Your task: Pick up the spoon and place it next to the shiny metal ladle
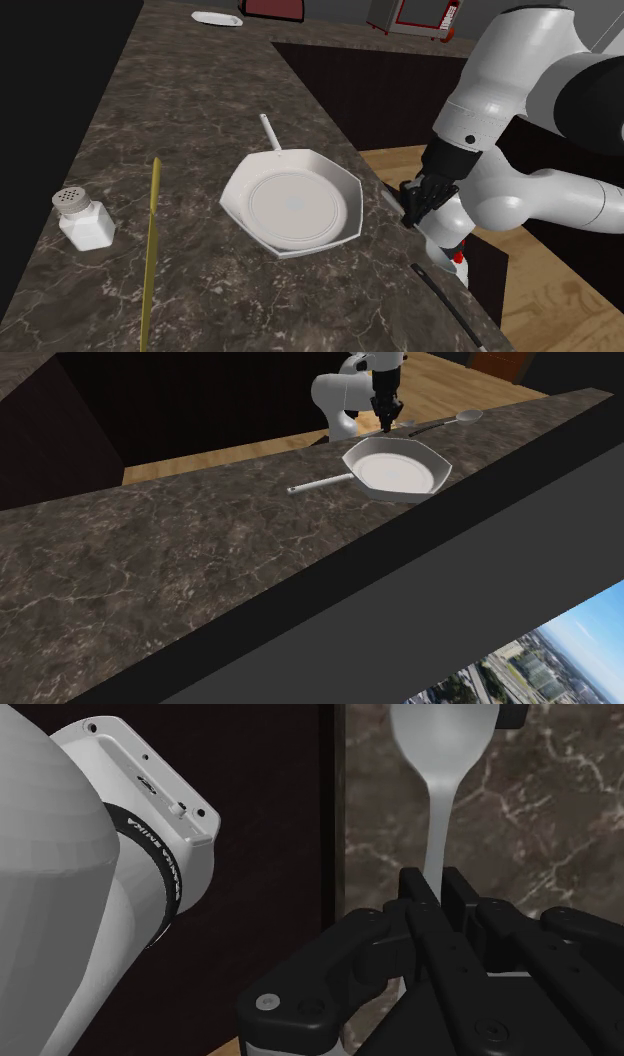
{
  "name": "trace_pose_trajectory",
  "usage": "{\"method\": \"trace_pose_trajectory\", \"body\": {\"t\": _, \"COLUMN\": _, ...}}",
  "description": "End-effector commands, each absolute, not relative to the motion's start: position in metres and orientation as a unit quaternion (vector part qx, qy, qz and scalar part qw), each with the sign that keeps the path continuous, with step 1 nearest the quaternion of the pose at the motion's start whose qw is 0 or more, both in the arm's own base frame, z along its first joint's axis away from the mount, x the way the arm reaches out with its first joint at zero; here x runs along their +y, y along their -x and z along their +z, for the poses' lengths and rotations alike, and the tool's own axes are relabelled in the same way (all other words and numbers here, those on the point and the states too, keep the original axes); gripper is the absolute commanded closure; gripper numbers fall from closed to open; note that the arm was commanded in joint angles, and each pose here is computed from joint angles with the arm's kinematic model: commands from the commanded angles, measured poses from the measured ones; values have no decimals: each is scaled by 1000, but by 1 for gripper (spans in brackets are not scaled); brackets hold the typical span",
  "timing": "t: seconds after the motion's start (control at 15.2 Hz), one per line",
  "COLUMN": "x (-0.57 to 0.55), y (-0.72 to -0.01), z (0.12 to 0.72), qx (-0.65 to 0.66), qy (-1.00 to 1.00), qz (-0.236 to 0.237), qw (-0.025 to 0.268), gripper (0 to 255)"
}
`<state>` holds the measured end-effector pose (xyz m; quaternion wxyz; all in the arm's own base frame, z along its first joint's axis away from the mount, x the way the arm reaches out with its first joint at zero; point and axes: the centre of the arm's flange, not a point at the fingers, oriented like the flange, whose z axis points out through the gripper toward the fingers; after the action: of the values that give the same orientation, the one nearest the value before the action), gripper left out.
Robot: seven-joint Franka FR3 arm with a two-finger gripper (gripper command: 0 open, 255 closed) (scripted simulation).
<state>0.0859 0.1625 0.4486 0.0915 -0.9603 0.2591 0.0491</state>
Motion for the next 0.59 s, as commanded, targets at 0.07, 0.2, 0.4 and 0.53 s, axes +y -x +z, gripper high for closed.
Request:
{"method": "trace_pose_trajectory", "body": {"t": 0.07, "x": 162, "y": -86, "z": 449, "qx": 259, "qy": 960, "qz": 49, "qw": 92, "gripper": 0}}
{"method": "trace_pose_trajectory", "body": {"t": 0.2, "x": 162, "y": -86, "z": 449, "qx": 259, "qy": 960, "qz": 49, "qw": 92, "gripper": 0}}
{"method": "trace_pose_trajectory", "body": {"t": 0.4, "x": 162, "y": -86, "z": 449, "qx": 259, "qy": 960, "qz": 49, "qw": 92, "gripper": 0}}
{"method": "trace_pose_trajectory", "body": {"t": 0.53, "x": 157, "y": -87, "z": 474, "qx": 259, "qy": 960, "qz": 49, "qw": 92, "gripper": 0}}
